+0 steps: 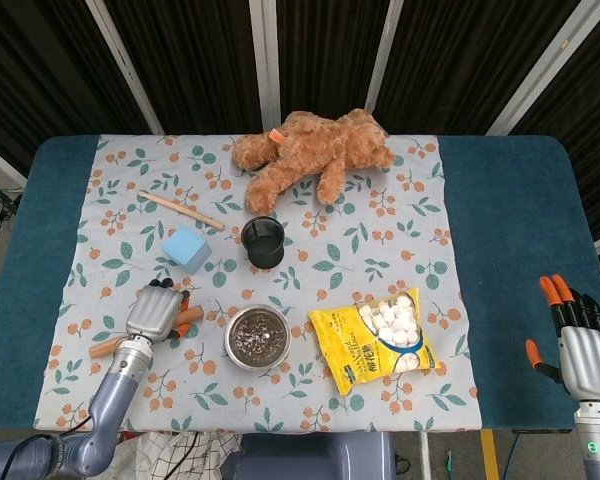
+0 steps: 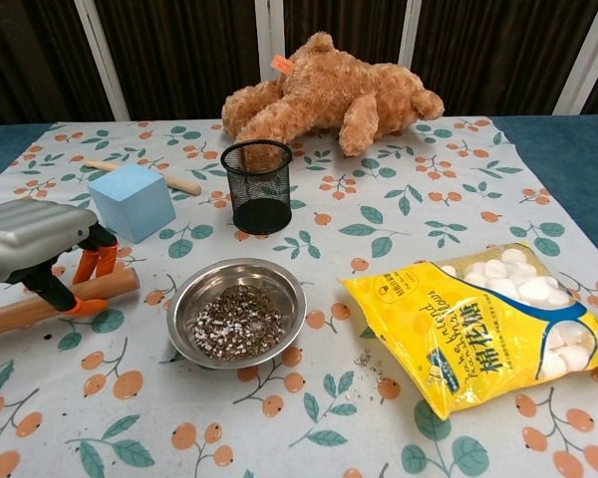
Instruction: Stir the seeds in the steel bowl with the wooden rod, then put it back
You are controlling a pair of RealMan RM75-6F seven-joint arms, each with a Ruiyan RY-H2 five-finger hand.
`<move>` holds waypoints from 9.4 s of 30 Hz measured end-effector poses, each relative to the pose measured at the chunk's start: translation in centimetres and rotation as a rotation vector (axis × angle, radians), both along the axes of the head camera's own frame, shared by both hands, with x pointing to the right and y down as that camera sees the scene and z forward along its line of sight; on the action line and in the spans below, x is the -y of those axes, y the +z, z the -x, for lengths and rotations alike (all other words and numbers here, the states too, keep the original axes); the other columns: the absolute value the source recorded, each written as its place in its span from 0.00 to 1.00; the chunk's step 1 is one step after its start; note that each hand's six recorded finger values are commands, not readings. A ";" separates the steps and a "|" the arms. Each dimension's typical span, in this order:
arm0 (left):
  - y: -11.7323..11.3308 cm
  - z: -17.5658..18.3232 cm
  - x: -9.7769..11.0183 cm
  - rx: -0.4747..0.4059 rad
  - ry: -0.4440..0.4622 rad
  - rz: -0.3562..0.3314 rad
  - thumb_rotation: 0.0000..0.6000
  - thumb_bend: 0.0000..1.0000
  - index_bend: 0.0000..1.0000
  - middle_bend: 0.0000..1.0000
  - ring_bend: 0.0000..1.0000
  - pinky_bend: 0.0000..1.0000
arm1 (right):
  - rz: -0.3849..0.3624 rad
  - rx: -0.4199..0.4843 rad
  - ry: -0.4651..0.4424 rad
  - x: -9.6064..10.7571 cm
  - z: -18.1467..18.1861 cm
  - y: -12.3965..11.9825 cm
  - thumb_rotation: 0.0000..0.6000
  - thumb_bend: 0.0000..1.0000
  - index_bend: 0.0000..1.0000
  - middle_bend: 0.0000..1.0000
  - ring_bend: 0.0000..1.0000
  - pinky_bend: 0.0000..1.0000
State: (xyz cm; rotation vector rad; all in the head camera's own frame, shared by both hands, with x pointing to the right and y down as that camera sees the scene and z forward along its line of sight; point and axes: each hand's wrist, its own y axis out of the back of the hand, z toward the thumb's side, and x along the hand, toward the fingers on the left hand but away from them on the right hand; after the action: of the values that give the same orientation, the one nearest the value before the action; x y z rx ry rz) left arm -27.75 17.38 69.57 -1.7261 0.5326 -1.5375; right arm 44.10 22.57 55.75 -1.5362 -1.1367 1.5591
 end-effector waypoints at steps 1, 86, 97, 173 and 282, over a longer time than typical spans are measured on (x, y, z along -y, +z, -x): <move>-0.1 0.0 0.1 -0.007 -0.005 -0.004 1.00 0.76 0.61 0.67 0.26 0.29 | 0.000 0.000 0.000 0.0 0.0 0.0 1.00 0.42 0.00 0.00 0.00 0.00; -4.1 -12.7 -0.3 -1.415 -0.189 -0.181 1.00 0.79 0.60 0.69 0.27 0.22 | -0.010 -0.006 0.009 0.2 0.0 0.2 1.00 0.42 0.00 0.00 0.00 0.00; -4.7 -12.7 0.2 -1.448 -0.173 -0.209 1.00 0.79 0.60 0.69 0.27 0.22 | -0.014 -0.005 0.011 0.2 -0.1 0.1 1.00 0.42 0.00 0.00 0.00 0.00; -3.4 -12.2 0.0 -1.478 -0.162 -0.210 1.00 0.79 0.59 0.68 0.27 0.23 | -0.020 -0.012 0.014 0.1 -0.1 0.1 1.00 0.42 0.00 0.00 0.00 0.00; -1.5 6.6 -0.3 -0.411 0.201 -0.129 1.00 0.38 0.34 0.29 0.14 0.08 | -0.018 0.006 0.018 -0.1 -0.2 -0.2 1.00 0.42 0.00 0.00 0.00 0.00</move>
State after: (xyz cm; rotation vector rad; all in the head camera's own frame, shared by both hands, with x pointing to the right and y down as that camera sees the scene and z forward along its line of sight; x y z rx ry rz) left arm -34.32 17.71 68.04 -1.9368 0.6249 -0.9898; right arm 44.34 22.66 55.54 -1.5241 -1.1681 1.5534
